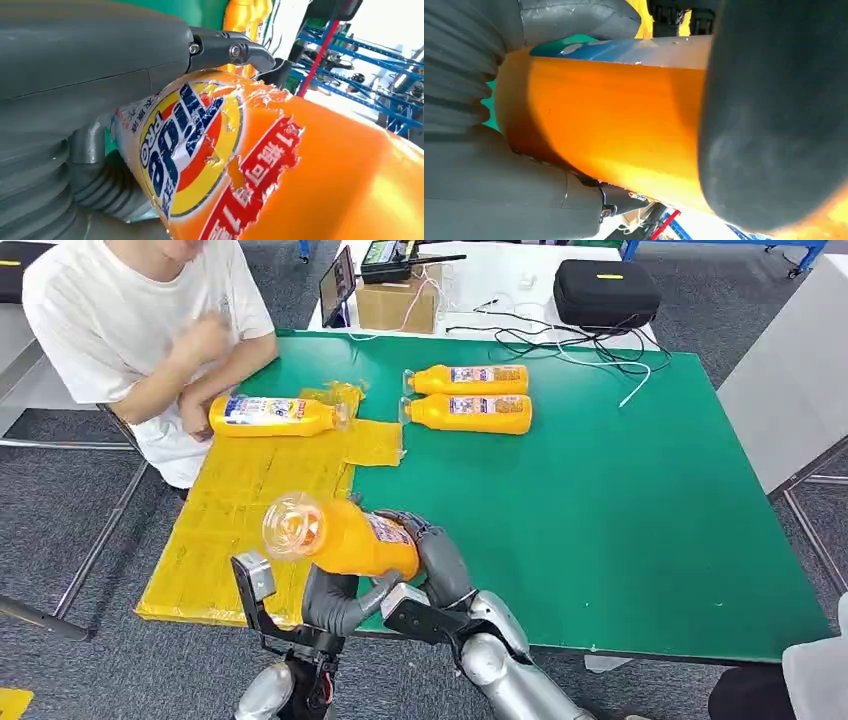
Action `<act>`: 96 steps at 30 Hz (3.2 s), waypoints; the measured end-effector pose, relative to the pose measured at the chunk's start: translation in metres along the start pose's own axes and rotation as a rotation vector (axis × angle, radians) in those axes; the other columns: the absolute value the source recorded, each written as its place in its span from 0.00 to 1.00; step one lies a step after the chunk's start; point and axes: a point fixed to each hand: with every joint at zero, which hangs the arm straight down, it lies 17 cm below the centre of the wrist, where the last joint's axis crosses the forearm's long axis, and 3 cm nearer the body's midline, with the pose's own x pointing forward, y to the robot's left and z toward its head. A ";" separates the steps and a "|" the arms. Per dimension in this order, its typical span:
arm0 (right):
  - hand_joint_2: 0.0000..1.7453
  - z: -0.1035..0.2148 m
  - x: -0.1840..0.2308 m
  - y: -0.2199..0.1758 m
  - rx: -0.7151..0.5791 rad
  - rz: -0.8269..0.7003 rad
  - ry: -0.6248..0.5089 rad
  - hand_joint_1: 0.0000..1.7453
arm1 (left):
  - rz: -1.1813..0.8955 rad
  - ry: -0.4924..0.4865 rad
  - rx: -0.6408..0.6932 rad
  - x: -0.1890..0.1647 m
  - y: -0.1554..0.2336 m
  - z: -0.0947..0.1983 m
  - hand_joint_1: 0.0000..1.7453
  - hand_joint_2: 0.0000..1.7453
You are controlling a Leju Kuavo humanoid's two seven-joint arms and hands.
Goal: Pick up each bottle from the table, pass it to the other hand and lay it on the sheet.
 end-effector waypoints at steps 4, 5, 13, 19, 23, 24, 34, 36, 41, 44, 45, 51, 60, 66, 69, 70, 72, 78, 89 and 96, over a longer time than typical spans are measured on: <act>1.00 -0.004 0.001 0.003 0.006 -0.006 0.002 1.00 | 0.003 -0.007 0.035 0.003 0.008 -0.004 1.00 1.00; 1.00 -0.005 0.002 0.003 0.007 -0.009 0.001 1.00 | 0.000 -0.012 0.044 0.004 0.010 -0.004 1.00 1.00; 1.00 -0.007 0.002 0.010 0.026 -0.011 0.001 1.00 | -0.035 -0.046 0.089 0.010 0.019 -0.006 1.00 1.00; 0.00 -0.009 0.004 0.016 0.046 -0.003 -0.005 0.00 | -0.041 -0.060 0.088 0.013 0.019 -0.006 1.00 1.00; 0.00 -0.008 0.007 0.016 0.027 0.012 -0.019 0.00 | -0.066 -0.085 0.110 0.019 0.020 -0.007 1.00 1.00; 0.00 -0.008 0.008 0.014 0.012 0.020 -0.024 0.00 | -0.095 -0.096 0.123 0.021 0.022 -0.008 1.00 1.00; 0.00 0.005 0.006 0.002 -0.116 0.029 -0.020 0.00 | -0.518 -0.193 0.239 0.038 0.065 -0.023 1.00 1.00; 0.00 0.008 0.003 -0.004 -0.157 0.021 -0.009 0.00 | -0.606 -0.203 0.263 0.043 0.078 -0.025 1.00 1.00; 0.00 0.022 -0.008 -0.014 -0.232 -0.005 0.029 0.00 | -0.971 -0.244 0.284 0.065 0.108 -0.035 1.00 1.00; 0.00 0.032 -0.014 -0.016 -0.261 -0.018 0.052 0.00 | -1.224 -0.212 0.266 0.066 0.126 -0.043 1.00 1.00; 0.00 0.034 -0.016 -0.016 -0.267 -0.024 0.061 0.00 | -1.306 -0.197 0.257 0.064 0.132 -0.045 1.00 1.00; 0.00 0.045 -0.019 -0.016 -0.290 -0.063 0.091 0.00 | -1.744 -0.044 0.152 0.048 0.178 -0.055 1.00 1.00; 0.00 0.055 -0.026 -0.034 -0.355 -0.088 0.127 0.00 | -1.841 0.250 0.090 0.031 0.244 -0.060 1.00 1.00; 0.00 0.054 -0.026 -0.035 -0.352 -0.102 0.128 0.00 | -1.831 0.389 0.050 0.012 0.266 -0.061 0.75 1.00; 0.00 0.051 -0.024 -0.033 -0.346 -0.108 0.122 0.00 | -1.834 0.470 0.052 0.008 0.281 -0.067 0.02 1.00; 0.00 0.050 -0.023 -0.033 -0.347 -0.110 0.119 0.00 | -1.836 0.487 0.052 0.008 0.285 -0.069 0.00 1.00; 0.00 0.047 -0.021 -0.033 -0.347 -0.113 0.115 0.00 | -1.831 0.527 0.050 0.005 0.294 -0.070 0.00 1.00; 0.00 0.046 -0.022 -0.033 -0.345 -0.114 0.115 0.00 | -1.697 0.566 -0.012 -0.007 0.295 -0.073 0.00 1.00; 0.00 0.050 -0.021 -0.028 -0.343 -0.129 0.103 0.00 | -1.192 0.413 -0.171 -0.013 0.235 -0.061 0.00 1.00; 0.00 0.053 -0.023 -0.027 -0.348 -0.119 0.112 0.00 | -1.030 0.152 -0.102 0.017 0.189 -0.047 0.00 1.00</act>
